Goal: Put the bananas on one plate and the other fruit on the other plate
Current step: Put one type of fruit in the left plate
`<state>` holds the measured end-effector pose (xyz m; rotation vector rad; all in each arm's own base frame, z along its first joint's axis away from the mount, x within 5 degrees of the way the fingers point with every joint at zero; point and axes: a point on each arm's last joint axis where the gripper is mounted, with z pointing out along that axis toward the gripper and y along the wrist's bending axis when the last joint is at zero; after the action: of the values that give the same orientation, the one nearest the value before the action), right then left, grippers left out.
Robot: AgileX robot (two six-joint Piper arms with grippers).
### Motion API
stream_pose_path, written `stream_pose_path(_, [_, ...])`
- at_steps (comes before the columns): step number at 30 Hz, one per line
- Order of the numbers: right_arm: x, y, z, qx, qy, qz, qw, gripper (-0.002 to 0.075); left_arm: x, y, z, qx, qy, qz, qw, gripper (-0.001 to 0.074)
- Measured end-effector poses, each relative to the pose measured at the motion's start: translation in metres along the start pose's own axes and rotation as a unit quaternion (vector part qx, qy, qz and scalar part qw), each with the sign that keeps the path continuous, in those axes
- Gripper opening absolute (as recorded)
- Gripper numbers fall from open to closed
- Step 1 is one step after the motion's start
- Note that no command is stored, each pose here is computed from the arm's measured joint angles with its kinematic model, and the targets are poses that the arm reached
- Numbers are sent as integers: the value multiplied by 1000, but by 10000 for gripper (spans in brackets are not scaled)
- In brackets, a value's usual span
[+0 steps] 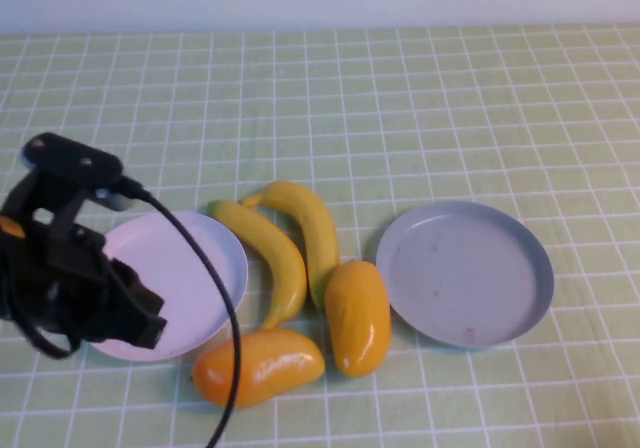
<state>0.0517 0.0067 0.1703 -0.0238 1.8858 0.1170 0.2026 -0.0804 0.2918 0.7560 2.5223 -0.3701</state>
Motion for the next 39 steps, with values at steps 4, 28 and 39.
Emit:
stream_pose_path(4, [0, 0, 0, 0, 0, 0, 1000, -15, -15, -22, 11, 24, 17, 71, 997, -2])
stream_pose_path(28, [0, 0, 0, 0, 0, 0, 1000, -15, -35, -81, 77, 32, 128, 324, 937, 619])
stream_pose_path(39, [0, 0, 0, 0, 0, 1, 1000, -15, -37, -79, 100, 30, 135, 370, 919, 668])
